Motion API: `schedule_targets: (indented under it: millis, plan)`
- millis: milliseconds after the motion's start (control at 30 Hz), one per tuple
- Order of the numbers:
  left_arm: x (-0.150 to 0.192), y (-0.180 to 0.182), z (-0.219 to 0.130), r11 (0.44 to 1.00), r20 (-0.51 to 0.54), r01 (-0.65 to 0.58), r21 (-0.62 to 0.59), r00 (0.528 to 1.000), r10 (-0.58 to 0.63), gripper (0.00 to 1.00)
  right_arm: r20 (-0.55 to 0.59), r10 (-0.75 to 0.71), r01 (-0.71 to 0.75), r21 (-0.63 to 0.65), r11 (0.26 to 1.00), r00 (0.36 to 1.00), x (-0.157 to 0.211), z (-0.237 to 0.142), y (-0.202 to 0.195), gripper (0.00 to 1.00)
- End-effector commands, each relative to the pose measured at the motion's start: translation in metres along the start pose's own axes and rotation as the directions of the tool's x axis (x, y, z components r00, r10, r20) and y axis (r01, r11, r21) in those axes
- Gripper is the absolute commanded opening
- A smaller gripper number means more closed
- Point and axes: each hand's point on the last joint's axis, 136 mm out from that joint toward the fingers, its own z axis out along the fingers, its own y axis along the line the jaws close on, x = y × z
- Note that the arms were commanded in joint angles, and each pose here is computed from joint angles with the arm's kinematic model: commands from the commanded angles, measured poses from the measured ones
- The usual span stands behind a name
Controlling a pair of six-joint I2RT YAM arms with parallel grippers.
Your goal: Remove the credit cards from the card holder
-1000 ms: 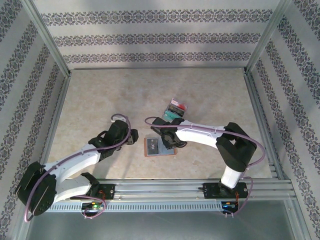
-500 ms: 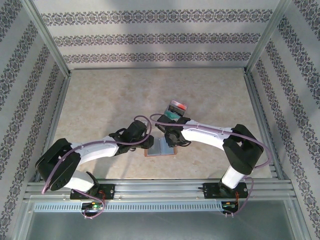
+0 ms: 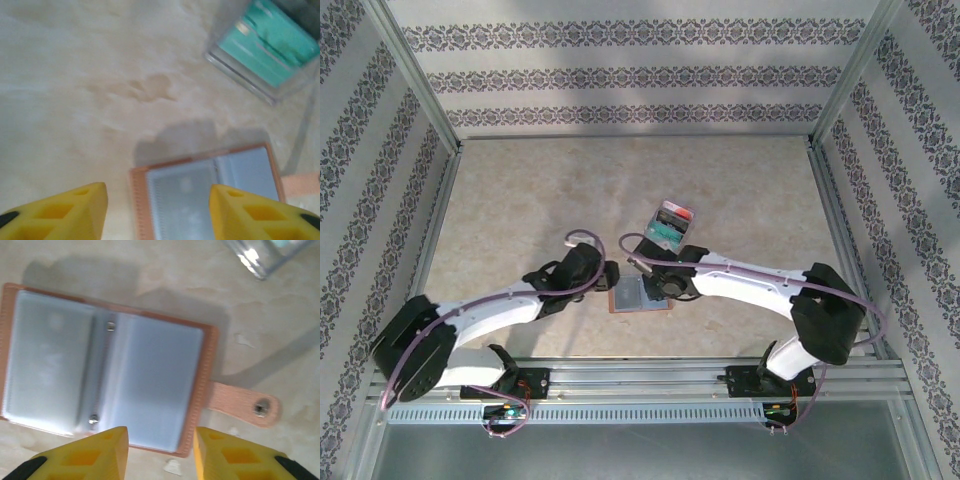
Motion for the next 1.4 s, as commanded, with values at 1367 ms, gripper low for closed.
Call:
schedule_targets:
  millis: [1367]
  plan:
    - [-0.028, 0.099, -0.048, 0.959, 0.159, 0.239, -0.154, 0.964, -0.215, 0.99, -0.076, -0.107, 0.107, -0.003, 0.994, 0.991, -0.004, 0.044, 0.056, 0.37]
